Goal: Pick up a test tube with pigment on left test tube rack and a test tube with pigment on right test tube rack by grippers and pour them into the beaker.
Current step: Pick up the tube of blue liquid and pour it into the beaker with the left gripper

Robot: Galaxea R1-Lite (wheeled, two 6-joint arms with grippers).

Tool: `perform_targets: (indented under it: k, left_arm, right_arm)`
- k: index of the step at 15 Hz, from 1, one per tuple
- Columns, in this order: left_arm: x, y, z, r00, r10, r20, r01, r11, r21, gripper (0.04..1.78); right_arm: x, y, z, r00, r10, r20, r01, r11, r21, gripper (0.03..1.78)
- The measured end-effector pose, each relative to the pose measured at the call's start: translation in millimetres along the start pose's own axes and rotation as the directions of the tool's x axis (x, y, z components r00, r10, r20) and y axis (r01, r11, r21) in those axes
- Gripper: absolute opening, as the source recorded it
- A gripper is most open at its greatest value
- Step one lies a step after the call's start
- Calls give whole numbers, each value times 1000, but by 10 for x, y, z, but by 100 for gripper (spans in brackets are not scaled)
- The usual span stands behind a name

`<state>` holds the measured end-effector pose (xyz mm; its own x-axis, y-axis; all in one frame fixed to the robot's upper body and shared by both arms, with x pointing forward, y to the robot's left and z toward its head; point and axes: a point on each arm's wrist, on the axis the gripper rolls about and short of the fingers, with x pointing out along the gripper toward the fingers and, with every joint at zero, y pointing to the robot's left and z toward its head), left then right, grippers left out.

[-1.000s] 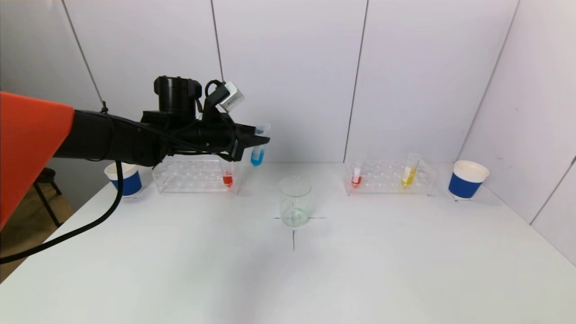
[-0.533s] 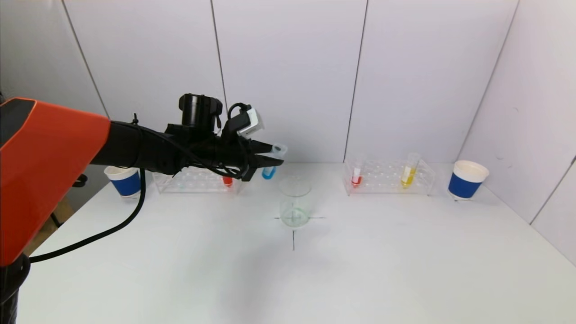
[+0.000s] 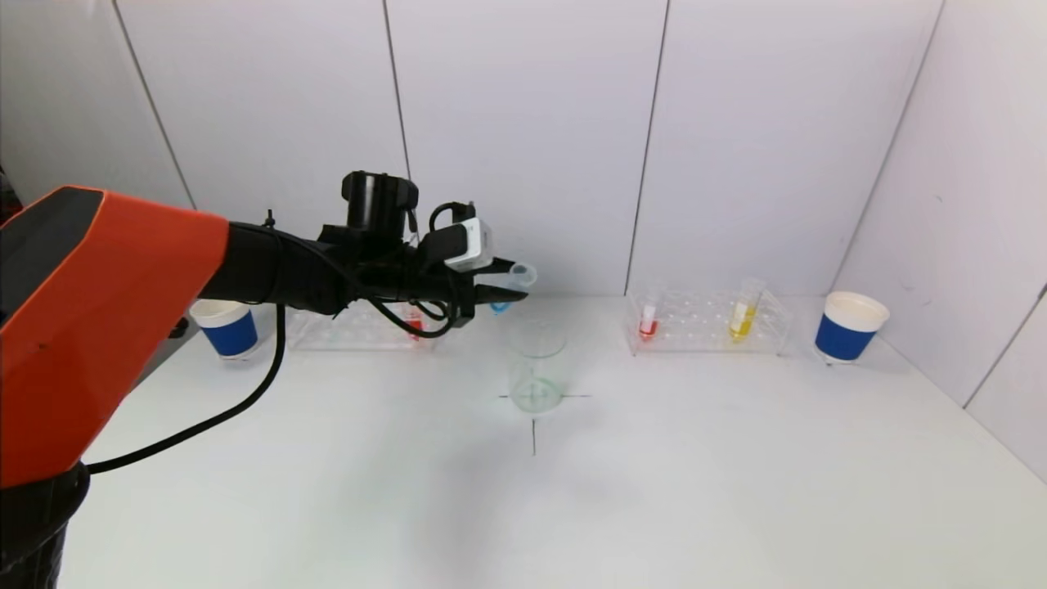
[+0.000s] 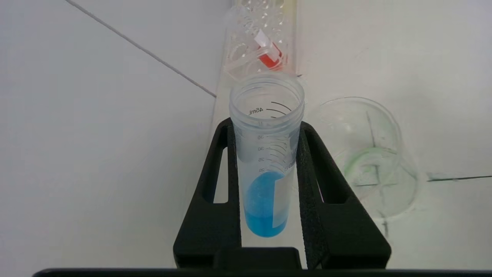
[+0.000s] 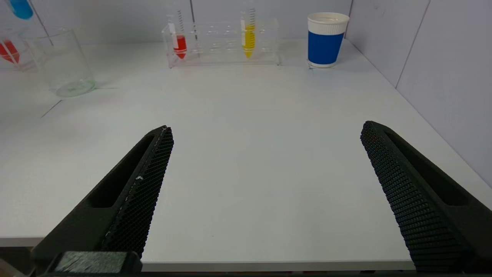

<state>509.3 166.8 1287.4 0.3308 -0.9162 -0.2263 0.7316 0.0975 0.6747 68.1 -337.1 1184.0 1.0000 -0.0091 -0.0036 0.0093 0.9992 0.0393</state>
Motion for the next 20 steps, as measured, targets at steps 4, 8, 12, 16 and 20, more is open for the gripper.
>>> perform_targets:
  k: [4, 8, 12, 16, 20]
  left_arm:
    - [43, 71, -28, 1000, 24, 12, -25, 993, 117, 45]
    - [65, 21, -81, 999, 45, 27, -50, 973, 225, 45]
    - [74, -39, -73, 995, 82, 62, -98, 945, 312, 45]
    - [71, -82, -93, 993, 91, 69, -110, 922, 371, 45]
    - [39, -78, -157, 992, 112, 60, -127, 878, 461, 45]
  right_arm:
    - [0, 0, -1, 1000, 0, 0, 0, 1000, 0, 177]
    - [0, 0, 0, 1000, 0, 0, 0, 1000, 0, 177]
    - [0, 0, 0, 1000, 0, 0, 0, 1000, 0, 177]
    - [0, 0, 0, 1000, 0, 0, 0, 1000, 0, 177]
    - [0, 0, 0, 1000, 0, 0, 0, 1000, 0, 177]
